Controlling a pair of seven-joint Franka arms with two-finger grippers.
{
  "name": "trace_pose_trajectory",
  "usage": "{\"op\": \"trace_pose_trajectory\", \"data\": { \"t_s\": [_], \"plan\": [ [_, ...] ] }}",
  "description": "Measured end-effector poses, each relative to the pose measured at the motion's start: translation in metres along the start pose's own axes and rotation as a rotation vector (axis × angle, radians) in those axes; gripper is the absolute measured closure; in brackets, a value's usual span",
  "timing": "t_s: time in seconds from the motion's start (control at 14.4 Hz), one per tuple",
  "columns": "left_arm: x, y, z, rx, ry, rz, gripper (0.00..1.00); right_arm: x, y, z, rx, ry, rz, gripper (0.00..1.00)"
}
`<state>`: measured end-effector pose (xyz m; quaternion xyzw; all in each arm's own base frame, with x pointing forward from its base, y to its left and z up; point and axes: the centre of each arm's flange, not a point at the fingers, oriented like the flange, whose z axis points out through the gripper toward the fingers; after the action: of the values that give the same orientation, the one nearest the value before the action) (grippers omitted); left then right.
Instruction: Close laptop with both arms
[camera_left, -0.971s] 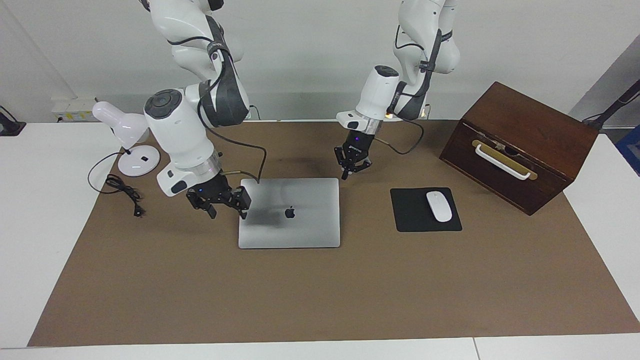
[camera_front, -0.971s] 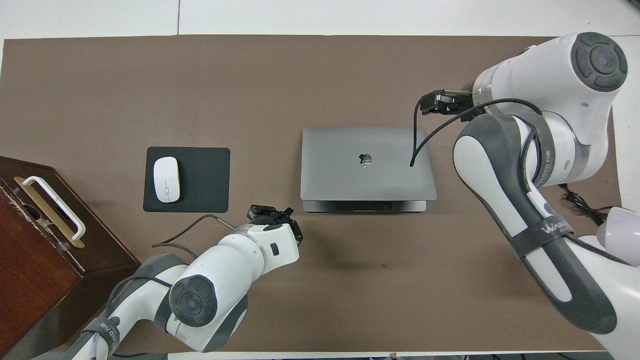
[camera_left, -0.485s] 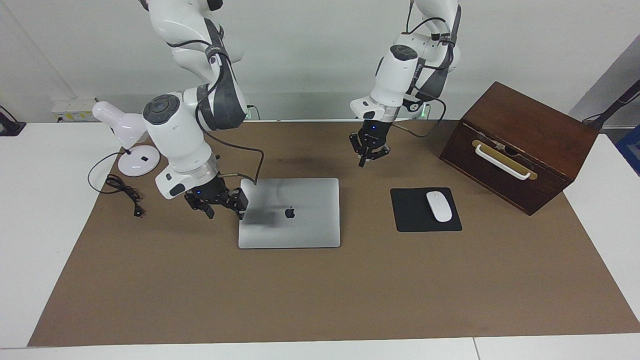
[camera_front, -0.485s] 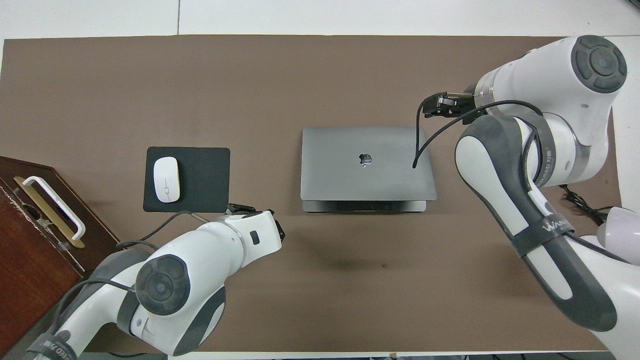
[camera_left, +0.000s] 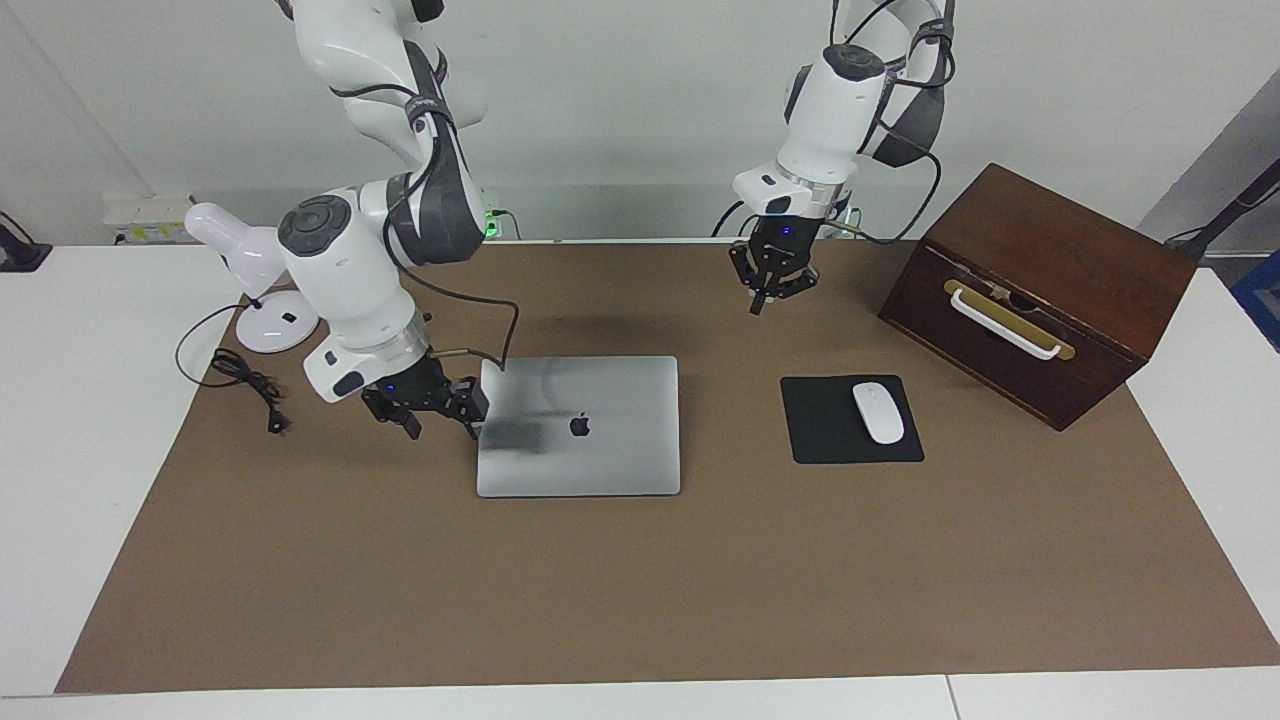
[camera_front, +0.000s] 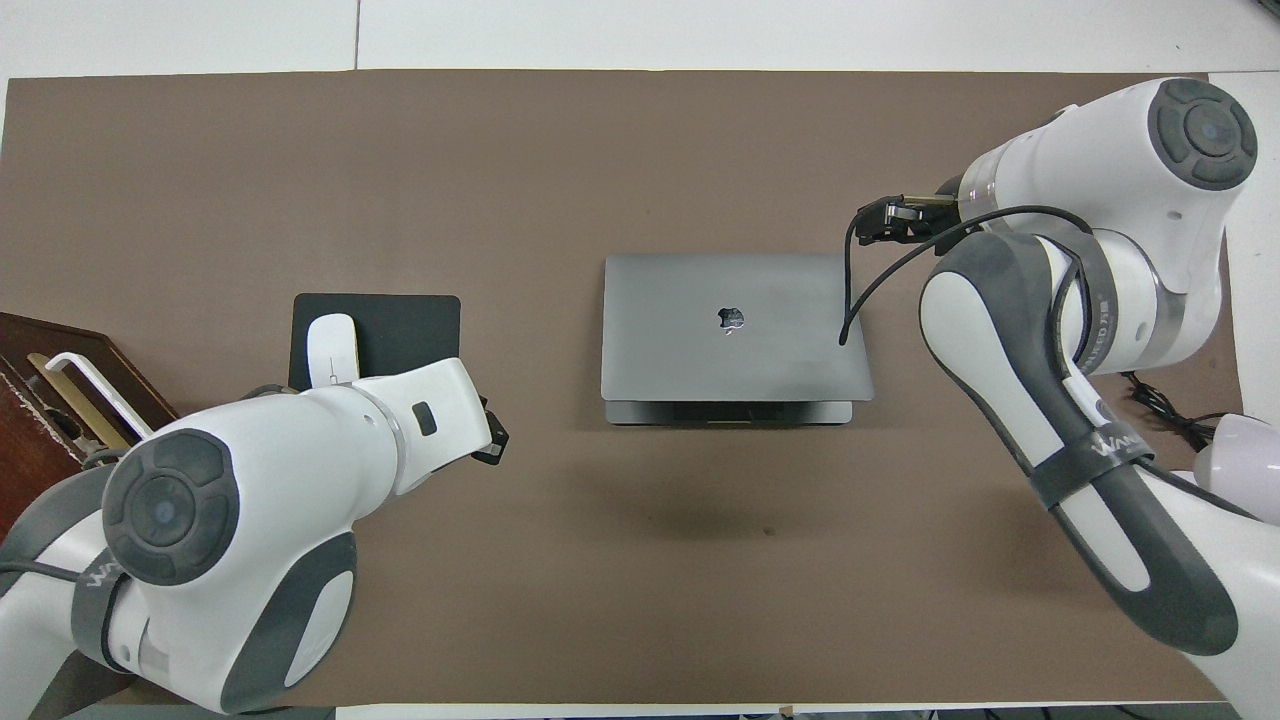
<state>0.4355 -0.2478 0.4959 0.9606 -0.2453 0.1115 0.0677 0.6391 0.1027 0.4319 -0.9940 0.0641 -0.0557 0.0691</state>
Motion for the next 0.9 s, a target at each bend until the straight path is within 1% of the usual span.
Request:
{"op": "trace_pose_trajectory", "data": {
  "t_s": [0.14,0.35,0.69,0.9],
  "plan": [
    [0.005,-0.01,-0.015,0.002,-0.017,-0.016,0.99,-0.001,0.0,0.0,0.0,-0.001,0.0,0.11],
    [0.011,-0.029,-0.038,0.007,-0.033,-0.029,0.99,-0.002,0.001,0.0,-0.001,-0.003,0.0,0.1],
    [0.012,-0.062,-0.058,0.017,-0.052,-0.044,0.99,-0.006,0.003,0.007,-0.005,-0.018,0.003,0.1],
    [0.009,-0.083,-0.072,0.022,-0.061,-0.029,0.99,-0.008,0.005,0.012,-0.008,-0.028,0.004,0.1]
  ]
}}
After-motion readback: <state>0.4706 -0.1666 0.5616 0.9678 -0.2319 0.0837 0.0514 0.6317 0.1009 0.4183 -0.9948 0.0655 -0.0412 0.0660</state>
